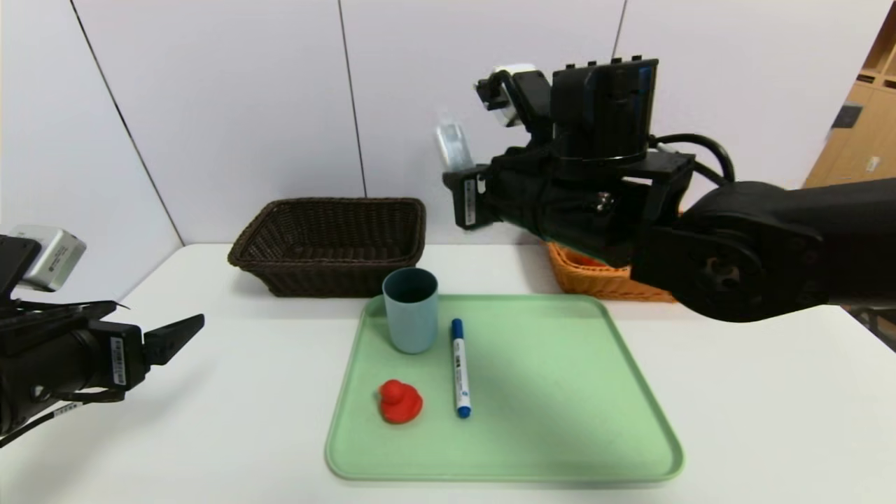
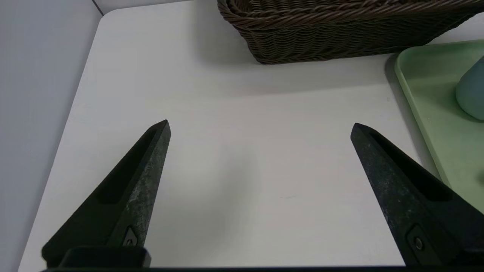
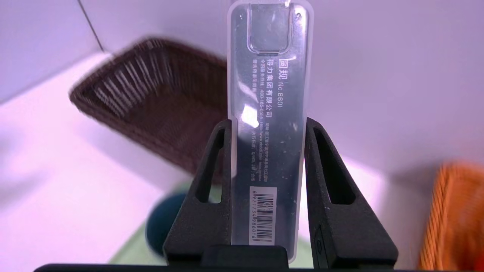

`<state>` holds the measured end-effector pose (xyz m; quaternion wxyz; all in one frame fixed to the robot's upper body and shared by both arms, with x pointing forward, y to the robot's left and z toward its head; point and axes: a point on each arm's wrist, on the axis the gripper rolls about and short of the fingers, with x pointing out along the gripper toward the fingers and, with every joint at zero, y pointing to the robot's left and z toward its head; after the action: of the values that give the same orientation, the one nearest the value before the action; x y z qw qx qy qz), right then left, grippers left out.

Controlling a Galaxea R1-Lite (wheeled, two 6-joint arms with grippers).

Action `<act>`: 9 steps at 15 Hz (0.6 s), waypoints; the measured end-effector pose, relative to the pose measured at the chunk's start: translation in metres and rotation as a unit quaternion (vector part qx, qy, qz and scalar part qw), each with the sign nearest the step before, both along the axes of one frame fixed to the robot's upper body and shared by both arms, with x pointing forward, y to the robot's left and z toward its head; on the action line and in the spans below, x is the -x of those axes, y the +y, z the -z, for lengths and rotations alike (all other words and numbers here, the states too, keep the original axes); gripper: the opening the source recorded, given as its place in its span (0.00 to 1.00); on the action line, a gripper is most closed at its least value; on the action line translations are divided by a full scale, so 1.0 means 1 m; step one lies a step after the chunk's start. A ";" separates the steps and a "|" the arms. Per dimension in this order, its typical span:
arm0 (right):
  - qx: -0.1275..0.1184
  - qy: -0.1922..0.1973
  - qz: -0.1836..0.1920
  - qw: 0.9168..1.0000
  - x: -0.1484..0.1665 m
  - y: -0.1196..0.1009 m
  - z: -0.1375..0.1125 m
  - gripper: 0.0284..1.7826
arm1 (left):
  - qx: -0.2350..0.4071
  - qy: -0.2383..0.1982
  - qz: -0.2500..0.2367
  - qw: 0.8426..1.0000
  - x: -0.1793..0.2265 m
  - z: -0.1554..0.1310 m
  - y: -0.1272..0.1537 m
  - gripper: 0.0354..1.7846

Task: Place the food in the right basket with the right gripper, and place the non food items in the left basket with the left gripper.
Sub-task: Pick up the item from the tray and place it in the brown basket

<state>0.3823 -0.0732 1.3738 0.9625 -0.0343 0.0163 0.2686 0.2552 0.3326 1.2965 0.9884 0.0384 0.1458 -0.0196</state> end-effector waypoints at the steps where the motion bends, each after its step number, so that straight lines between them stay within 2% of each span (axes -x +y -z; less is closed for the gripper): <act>1: -0.008 -0.033 -0.016 0.999 -0.005 0.006 -0.001 0.29 | 0.000 -0.002 -0.001 1.000 0.002 0.000 0.000 0.94; 4: -0.052 -0.097 -0.050 0.993 -0.020 0.027 -0.003 0.29 | -0.001 -0.007 -0.003 1.000 0.006 -0.001 0.002 0.94; 6: -0.076 -0.134 -0.051 0.987 -0.034 0.041 -0.001 0.29 | -0.001 -0.008 -0.004 1.000 0.007 -0.001 0.002 0.94; 9: -0.084 -0.167 -0.047 0.981 -0.055 0.062 0.007 0.29 | -0.001 -0.004 -0.003 1.000 0.008 0.001 0.002 0.94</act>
<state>0.4378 -0.0109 1.3663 0.9375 0.0018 -0.1693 0.3040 0.2472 0.3343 1.2952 0.9889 0.0393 0.1421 -0.0165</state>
